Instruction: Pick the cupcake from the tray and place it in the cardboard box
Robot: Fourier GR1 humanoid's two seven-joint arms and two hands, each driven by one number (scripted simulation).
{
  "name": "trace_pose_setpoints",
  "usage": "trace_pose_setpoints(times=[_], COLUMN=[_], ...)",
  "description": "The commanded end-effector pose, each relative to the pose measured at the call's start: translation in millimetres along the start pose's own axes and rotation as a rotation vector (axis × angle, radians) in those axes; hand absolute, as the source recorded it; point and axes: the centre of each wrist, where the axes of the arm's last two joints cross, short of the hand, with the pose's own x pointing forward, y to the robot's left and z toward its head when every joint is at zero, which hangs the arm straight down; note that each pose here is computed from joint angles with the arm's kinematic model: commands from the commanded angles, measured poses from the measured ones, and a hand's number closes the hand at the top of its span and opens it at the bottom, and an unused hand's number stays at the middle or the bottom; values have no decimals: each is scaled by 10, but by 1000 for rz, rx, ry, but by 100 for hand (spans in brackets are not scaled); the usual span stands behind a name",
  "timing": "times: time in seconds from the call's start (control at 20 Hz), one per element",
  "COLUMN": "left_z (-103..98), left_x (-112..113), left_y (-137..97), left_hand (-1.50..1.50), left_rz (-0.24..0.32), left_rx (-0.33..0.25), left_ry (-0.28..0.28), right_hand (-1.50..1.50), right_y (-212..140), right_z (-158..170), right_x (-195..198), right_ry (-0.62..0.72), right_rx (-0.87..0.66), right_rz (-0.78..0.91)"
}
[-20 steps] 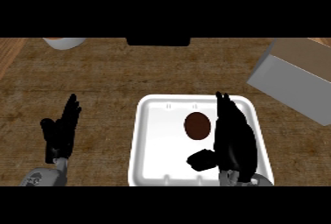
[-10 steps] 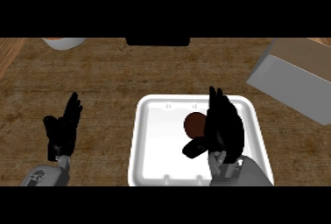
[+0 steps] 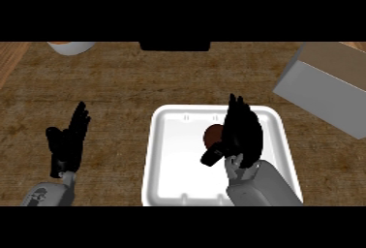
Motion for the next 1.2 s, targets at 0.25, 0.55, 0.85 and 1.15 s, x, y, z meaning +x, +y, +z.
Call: trace_pose_setpoints(times=[0.25,0.55,0.85,1.15], left_z=[-108,-18,20,0], left_x=[32,-67,78,72], left_y=[188,58,-11,-71], left_hand=[0,0,0,0], left_rz=[-6,1,10,0], left_rx=[3,16,-9,8], left_ry=[-4,-1,-2,-19], right_hand=[-150,-150,-150,-150], right_y=[165,85,234,353], right_z=[-105,-263,-241,-393], right_x=[89,151,155,132], right_ry=[259,292,288,301], right_rx=[15,44,45,69], right_rz=[44,70,69,89])
